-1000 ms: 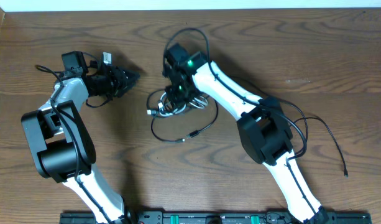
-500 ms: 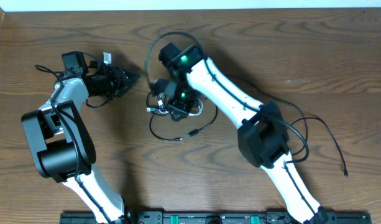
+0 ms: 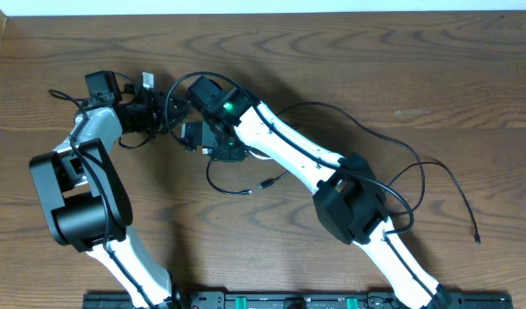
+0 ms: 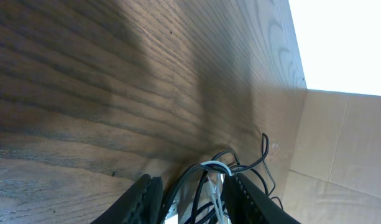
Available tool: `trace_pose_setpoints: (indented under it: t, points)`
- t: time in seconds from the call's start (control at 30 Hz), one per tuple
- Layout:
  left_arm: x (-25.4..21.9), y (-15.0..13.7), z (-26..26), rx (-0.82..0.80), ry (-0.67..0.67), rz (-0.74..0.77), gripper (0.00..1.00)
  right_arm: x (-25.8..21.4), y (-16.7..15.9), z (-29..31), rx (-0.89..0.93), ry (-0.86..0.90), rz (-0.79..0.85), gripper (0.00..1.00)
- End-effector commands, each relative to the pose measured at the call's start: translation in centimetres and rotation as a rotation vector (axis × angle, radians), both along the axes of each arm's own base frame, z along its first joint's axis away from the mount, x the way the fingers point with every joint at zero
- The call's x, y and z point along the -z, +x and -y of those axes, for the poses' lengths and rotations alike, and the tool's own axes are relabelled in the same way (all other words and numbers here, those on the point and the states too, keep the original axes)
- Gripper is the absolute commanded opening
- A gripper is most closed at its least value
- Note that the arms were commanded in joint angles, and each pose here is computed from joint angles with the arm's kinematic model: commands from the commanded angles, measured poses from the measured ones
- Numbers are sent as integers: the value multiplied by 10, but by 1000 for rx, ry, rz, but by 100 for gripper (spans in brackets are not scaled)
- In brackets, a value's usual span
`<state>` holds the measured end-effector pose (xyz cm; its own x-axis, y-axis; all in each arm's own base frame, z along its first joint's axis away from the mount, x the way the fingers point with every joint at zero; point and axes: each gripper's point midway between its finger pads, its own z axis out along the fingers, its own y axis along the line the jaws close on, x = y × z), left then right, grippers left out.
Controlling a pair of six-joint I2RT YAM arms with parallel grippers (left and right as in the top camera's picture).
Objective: Untangle cables
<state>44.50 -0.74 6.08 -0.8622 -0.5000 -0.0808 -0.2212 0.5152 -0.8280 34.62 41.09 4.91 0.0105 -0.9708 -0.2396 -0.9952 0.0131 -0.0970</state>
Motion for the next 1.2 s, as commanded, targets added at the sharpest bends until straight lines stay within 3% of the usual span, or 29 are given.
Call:
trace_pose_setpoints:
  t: [0.0, 0.13, 0.2, 0.23, 0.27, 0.3, 0.4, 0.57, 0.73, 0.93, 1.03, 1.17]
  points:
    - [2, -1, 1, 1, 5, -6, 39, 32, 6, 14, 0, -47, -16, 48]
    - [2, -1, 0, 0, 5, -6, 39, 50, 5, 13, 1, -8, -43, 50]
    - [2, -1, 0, 0, 6, -6, 39, 59, 10, 12, 10, 3, -25, 46]
    - [2, -1, 0, 0, 6, -6, 40, 62, 13, 13, 14, 5, -12, 38]
    - [2, -1, 0, 0, 6, -6, 39, 64, 16, 14, 20, 10, -6, 3]
    - [2, -1, 0, 0, 6, -6, 40, 64, 18, 15, 39, 18, -10, 1]
    - [2, -1, 0, 0, 5, -6, 39, 55, 22, 12, 132, 74, -58, 1]
    - [2, -1, 0, 0, 5, -6, 39, 12, 7, -8, 132, 274, -235, 1]
    - [2, -2, 1, 1, 3, -9, 39, -23, 19, -11, 304, 416, -378, 1]
    - [-8, -3, 9, 31, -64, 17, 46, -55, 63, 0, 664, 607, -623, 1]
    - [-36, -4, 25, 141, -176, 162, 46, -69, 96, 11, 829, 698, -687, 1]
    - [-52, -7, 32, 202, -236, 248, 45, -81, 117, 14, 937, 767, -724, 1]
